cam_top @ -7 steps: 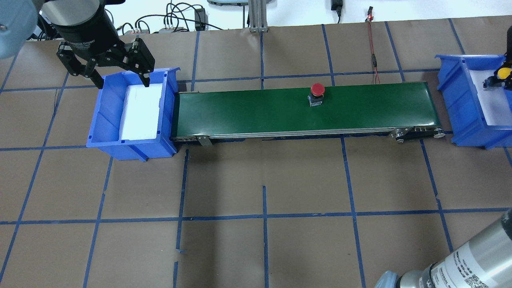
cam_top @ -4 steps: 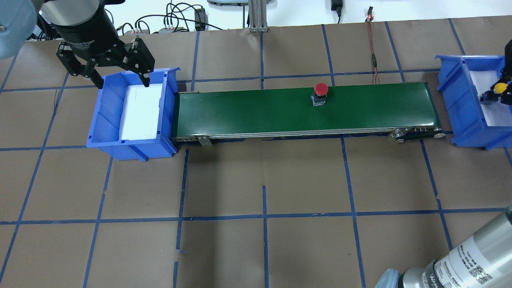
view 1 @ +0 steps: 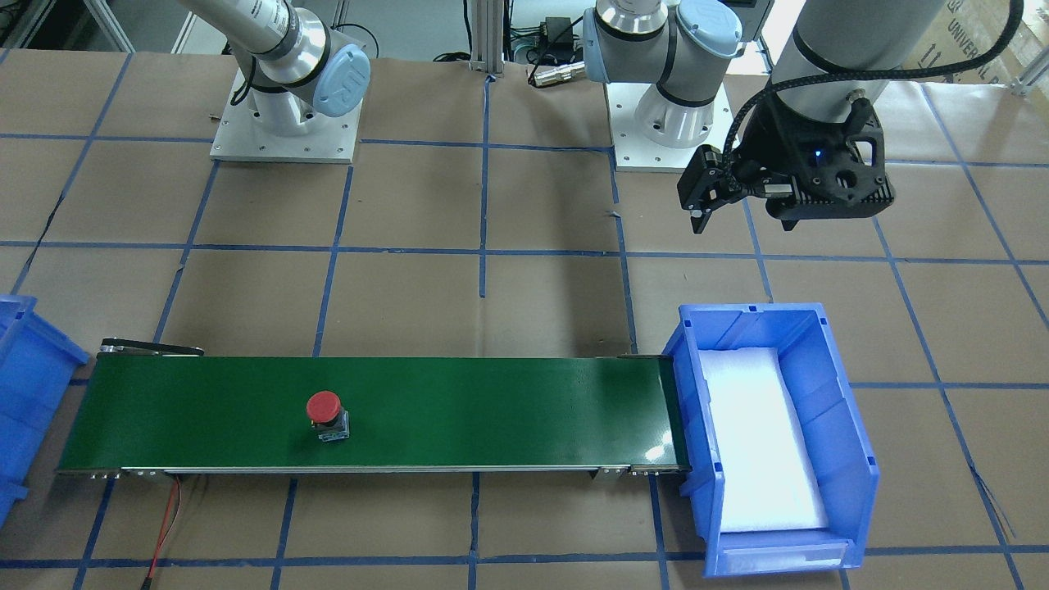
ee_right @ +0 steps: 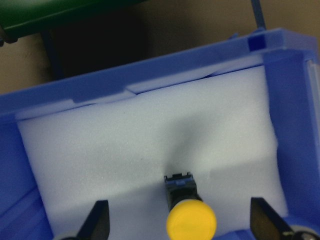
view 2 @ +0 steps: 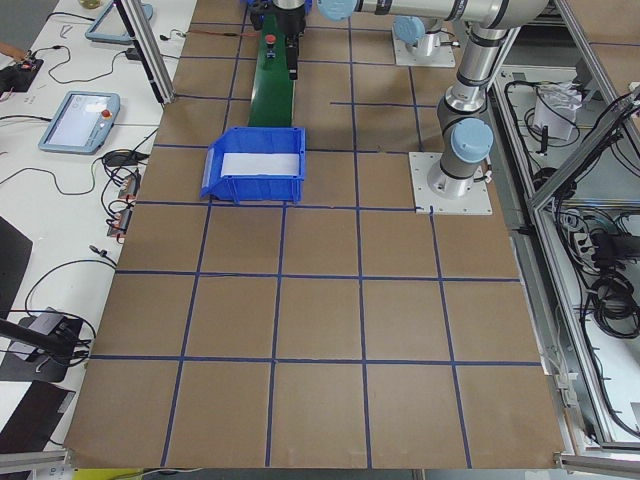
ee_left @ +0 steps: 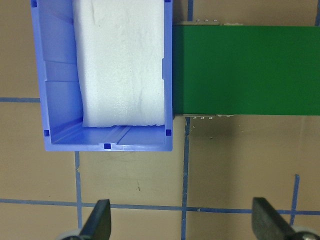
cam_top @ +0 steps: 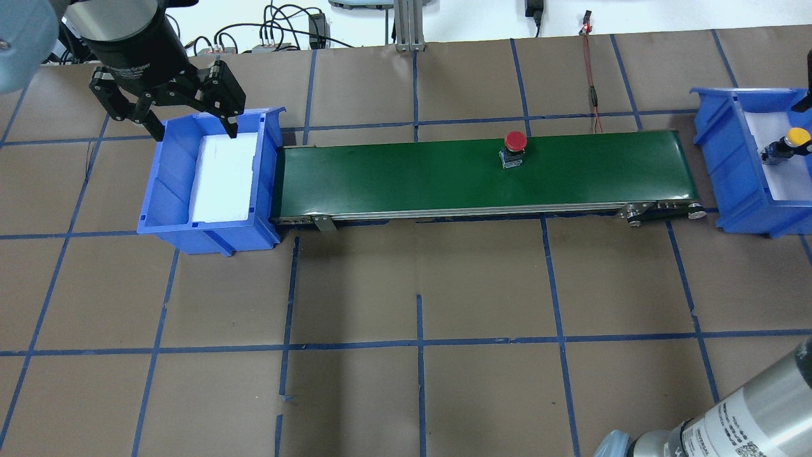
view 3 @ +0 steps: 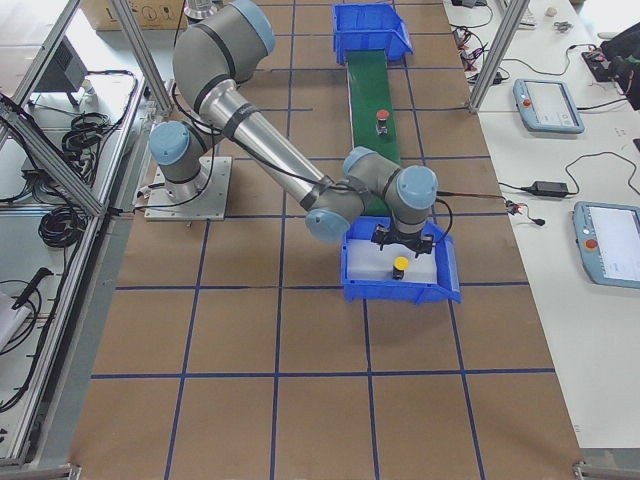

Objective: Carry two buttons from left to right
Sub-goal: 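Lower the yellow button into the bin and open the right gripper, then move the right gripper back above the belt end toward the red button, then lower the right gripper onto the red button on the belt and close, then lift the red button with the right gripper and carry it over the bin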

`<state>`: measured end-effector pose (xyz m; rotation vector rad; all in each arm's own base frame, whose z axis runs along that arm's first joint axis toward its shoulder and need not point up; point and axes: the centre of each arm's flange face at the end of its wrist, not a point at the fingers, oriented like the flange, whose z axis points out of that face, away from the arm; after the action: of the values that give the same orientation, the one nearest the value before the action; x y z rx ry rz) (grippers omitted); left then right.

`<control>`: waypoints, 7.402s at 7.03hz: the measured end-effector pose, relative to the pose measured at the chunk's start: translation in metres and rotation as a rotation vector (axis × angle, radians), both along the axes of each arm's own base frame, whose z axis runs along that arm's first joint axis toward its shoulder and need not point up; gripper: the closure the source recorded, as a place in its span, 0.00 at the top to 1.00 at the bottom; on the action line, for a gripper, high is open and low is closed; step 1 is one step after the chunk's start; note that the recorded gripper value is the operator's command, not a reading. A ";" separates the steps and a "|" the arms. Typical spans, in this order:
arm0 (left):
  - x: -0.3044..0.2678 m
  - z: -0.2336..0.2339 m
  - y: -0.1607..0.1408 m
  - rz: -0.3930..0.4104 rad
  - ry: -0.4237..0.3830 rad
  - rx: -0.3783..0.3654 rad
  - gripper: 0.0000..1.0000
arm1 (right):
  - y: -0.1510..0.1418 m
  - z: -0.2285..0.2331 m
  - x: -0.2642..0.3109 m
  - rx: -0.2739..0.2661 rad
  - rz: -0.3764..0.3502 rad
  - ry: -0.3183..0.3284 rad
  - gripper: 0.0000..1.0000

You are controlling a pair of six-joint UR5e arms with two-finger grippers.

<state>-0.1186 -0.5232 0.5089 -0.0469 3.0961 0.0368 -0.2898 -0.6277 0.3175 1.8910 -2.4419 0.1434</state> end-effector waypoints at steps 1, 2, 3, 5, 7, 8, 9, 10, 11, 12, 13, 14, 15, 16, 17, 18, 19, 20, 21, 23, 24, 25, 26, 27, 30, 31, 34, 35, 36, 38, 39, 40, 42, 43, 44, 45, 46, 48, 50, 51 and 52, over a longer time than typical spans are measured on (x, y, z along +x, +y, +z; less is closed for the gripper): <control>0.000 0.000 0.000 0.000 0.000 0.000 1.00 | -0.005 0.025 0.035 -0.009 0.047 0.022 1.00; 0.000 0.000 0.000 0.000 0.000 0.000 1.00 | -0.012 0.040 0.079 -0.004 0.104 0.024 1.00; 0.000 0.000 0.000 -0.001 -0.001 0.000 1.00 | -0.020 0.047 0.124 0.000 0.162 0.024 1.00; 0.000 0.000 0.000 0.000 -0.003 0.000 1.00 | -0.027 0.038 0.193 0.016 0.254 0.019 1.00; 0.000 0.000 0.000 0.000 -0.003 0.000 1.00 | -0.020 0.011 0.236 0.041 0.314 0.014 1.00; 0.000 0.000 0.000 0.000 -0.003 0.001 1.00 | -0.015 0.003 0.253 0.045 0.337 0.014 1.00; 0.000 0.000 0.000 0.000 -0.002 0.000 1.00 | -0.012 0.002 0.265 0.043 0.349 0.016 1.00; 0.000 0.000 0.000 0.000 -0.002 0.000 1.00 | -0.010 0.003 0.283 0.040 0.353 0.018 1.00; 0.000 0.000 0.000 0.000 -0.002 0.000 1.00 | -0.008 0.005 0.304 0.038 0.354 0.020 1.00; 0.000 0.000 0.000 0.000 -0.002 0.001 1.00 | -0.007 0.006 0.320 0.037 0.357 0.020 1.00; 0.000 0.000 0.000 0.000 -0.002 0.001 1.00 | -0.006 0.005 0.327 0.038 0.359 0.020 1.00; 0.000 0.000 0.000 0.000 -0.001 0.001 1.00 | -0.006 0.004 0.329 0.040 0.360 0.019 1.00; 0.000 0.000 0.000 -0.001 -0.002 0.000 1.00 | -0.006 0.002 0.329 0.041 0.360 0.018 1.00; 0.000 0.000 0.000 -0.001 -0.001 0.000 1.00 | -0.007 0.001 0.330 0.041 0.357 0.017 1.00; 0.000 0.000 0.000 -0.001 -0.002 0.001 1.00 | -0.006 -0.002 0.330 0.044 0.347 0.013 1.00; 0.000 -0.001 0.000 0.000 -0.002 0.001 1.00 | -0.004 -0.008 0.329 0.044 0.333 0.010 1.00; 0.000 0.000 0.000 0.000 -0.002 0.001 1.00 | -0.001 -0.015 0.328 0.036 0.324 0.012 1.00; 0.000 0.000 0.000 0.000 -0.002 0.000 1.00 | 0.001 -0.021 0.327 0.032 0.319 0.013 1.00; 0.000 0.000 0.000 0.000 -0.002 0.000 1.00 | 0.003 -0.025 0.327 0.034 0.315 0.012 1.00; 0.000 -0.001 0.000 -0.001 -0.004 0.003 1.00 | 0.003 -0.022 0.328 0.026 0.302 0.014 1.00; 0.000 -0.002 0.000 -0.002 -0.005 0.004 1.00 | 0.004 -0.023 0.329 0.026 0.299 0.013 1.00; 0.000 -0.002 -0.001 -0.001 -0.005 0.005 1.00 | 0.004 -0.024 0.330 0.022 0.295 0.014 1.00; 0.000 -0.004 -0.002 -0.001 -0.005 0.006 1.00 | 0.004 -0.023 0.331 0.019 0.288 0.014 1.00; 0.000 -0.004 -0.003 -0.001 -0.004 0.007 1.00 | 0.004 -0.023 0.332 0.018 0.284 0.014 1.00; 0.000 -0.005 -0.003 -0.002 -0.005 0.008 1.00 | 0.005 -0.023 0.341 0.017 0.260 0.002 1.00; 0.000 -0.005 -0.003 -0.002 -0.006 0.008 1.00 | 0.005 -0.025 0.346 0.020 0.261 -0.001 1.00; 0.000 -0.001 0.000 -0.001 -0.003 0.001 1.00 | 0.003 -0.031 0.349 0.027 0.262 -0.007 0.63; -0.001 0.000 0.001 -0.002 -0.003 -0.001 1.00 | 0.003 -0.031 0.349 0.026 0.261 -0.007 0.35; -0.001 0.001 0.002 -0.003 -0.004 -0.003 1.00 | 0.002 -0.029 0.346 0.017 0.260 -0.003 0.14; -0.001 0.002 0.002 -0.004 -0.005 -0.004 1.00 | -0.001 -0.025 0.336 -0.009 0.251 0.004 0.09; -0.001 0.002 0.002 -0.005 -0.005 -0.004 1.00 | -0.002 -0.023 0.333 -0.018 0.245 0.006 0.09; -0.001 0.001 0.003 -0.005 -0.005 -0.003 1.00 | -0.004 -0.018 0.331 -0.028 0.240 0.009 0.09; -0.001 0.000 0.002 -0.004 -0.002 -0.001 1.00 | -0.014 0.009 0.295 -0.066 0.191 0.021 0.09; -0.002 -0.001 0.002 -0.003 -0.001 0.001 1.00 | -0.020 0.029 0.250 -0.087 0.137 0.032 0.09; -0.002 -0.001 0.002 -0.003 -0.001 0.001 1.00 | -0.022 0.046 0.201 -0.106 0.087 0.046 0.09; -0.002 -0.001 0.001 -0.003 0.000 0.001 1.00 | -0.019 0.062 0.152 -0.123 0.044 0.063 0.09; -0.002 -0.001 0.001 -0.003 0.001 0.001 1.00 | -0.014 0.075 0.114 -0.135 0.016 0.079 0.10; -0.002 0.000 0.001 -0.003 0.001 -0.001 1.00 | -0.001 0.089 0.062 -0.144 -0.025 0.100 0.10; -0.002 0.000 0.001 -0.003 0.000 -0.002 1.00 | 0.011 0.086 0.028 -0.135 -0.062 0.103 0.10; -0.002 0.000 0.001 -0.003 0.001 -0.001 1.00 | 0.017 0.081 0.012 -0.127 -0.082 0.100 0.10; -0.002 0.000 0.001 -0.003 0.001 -0.001 1.00 | 0.020 0.069 0.000 -0.109 -0.095 0.089 0.10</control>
<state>-0.1204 -0.5224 0.5089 -0.0423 3.0976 0.0354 -0.2893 -0.6073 0.3865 1.6961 -2.4073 0.1808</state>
